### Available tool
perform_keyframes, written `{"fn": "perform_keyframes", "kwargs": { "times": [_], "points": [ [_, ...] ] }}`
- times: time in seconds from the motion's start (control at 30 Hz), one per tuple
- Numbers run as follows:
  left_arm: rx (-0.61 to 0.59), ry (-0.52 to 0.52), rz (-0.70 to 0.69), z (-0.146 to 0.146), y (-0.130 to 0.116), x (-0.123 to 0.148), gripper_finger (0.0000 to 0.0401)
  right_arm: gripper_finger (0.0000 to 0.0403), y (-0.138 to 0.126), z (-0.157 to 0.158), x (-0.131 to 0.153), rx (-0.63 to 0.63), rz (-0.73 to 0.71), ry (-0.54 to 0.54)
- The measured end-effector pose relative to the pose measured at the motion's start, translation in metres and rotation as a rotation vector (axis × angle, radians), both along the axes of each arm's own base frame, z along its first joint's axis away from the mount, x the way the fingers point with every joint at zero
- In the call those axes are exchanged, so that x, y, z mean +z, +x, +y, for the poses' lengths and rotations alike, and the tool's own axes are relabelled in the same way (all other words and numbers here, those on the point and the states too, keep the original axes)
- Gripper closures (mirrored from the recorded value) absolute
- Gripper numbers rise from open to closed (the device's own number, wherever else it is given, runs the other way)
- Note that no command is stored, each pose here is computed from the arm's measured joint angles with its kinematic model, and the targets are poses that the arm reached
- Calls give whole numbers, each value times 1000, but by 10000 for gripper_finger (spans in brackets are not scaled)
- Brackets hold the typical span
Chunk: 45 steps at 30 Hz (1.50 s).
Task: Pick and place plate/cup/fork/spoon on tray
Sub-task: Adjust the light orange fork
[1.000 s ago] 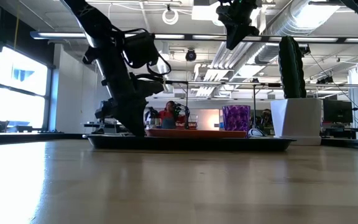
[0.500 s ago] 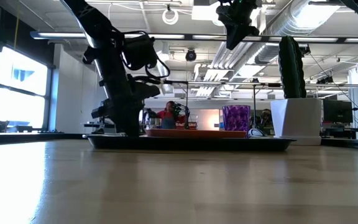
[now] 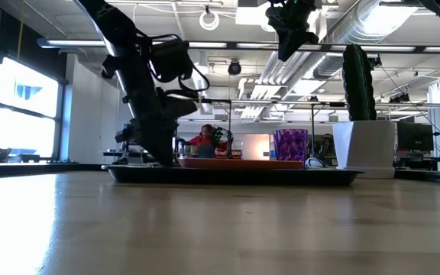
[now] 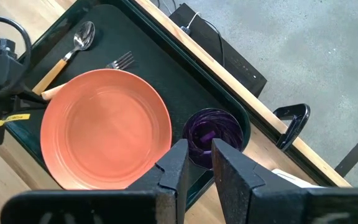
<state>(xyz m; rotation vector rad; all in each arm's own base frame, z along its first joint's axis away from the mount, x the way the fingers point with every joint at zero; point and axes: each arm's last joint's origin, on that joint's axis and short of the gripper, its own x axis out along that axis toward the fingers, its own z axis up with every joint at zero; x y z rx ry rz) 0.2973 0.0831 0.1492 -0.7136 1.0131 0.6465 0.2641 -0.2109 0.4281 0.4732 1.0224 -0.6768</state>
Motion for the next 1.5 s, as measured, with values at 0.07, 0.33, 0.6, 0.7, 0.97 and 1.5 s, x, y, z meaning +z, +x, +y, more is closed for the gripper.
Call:
{"fn": "perform_keyframes", "kwargs": {
  "times": [0.07,0.33,0.6,0.7,0.97,1.5],
  "points": [
    [-3,17,-13,0,-1,5,375,339,0,0,0,0,0,0],
    [38,92,-43,17,-13,25,375,339,0,0,0,0,0,0],
    [14,143,-56,52,-19,37,375,339,0,0,0,0,0,-1],
    [-50,213,-88,67,-14,55,375,339,0,0,0,0,0,-1],
    [-165,447,-196,116,-12,117,375,339,0,0,0,15,4,-7],
    [-175,677,-469,192,-57,210,345,339,0,0,0,47,15,-19]
  ]
}}
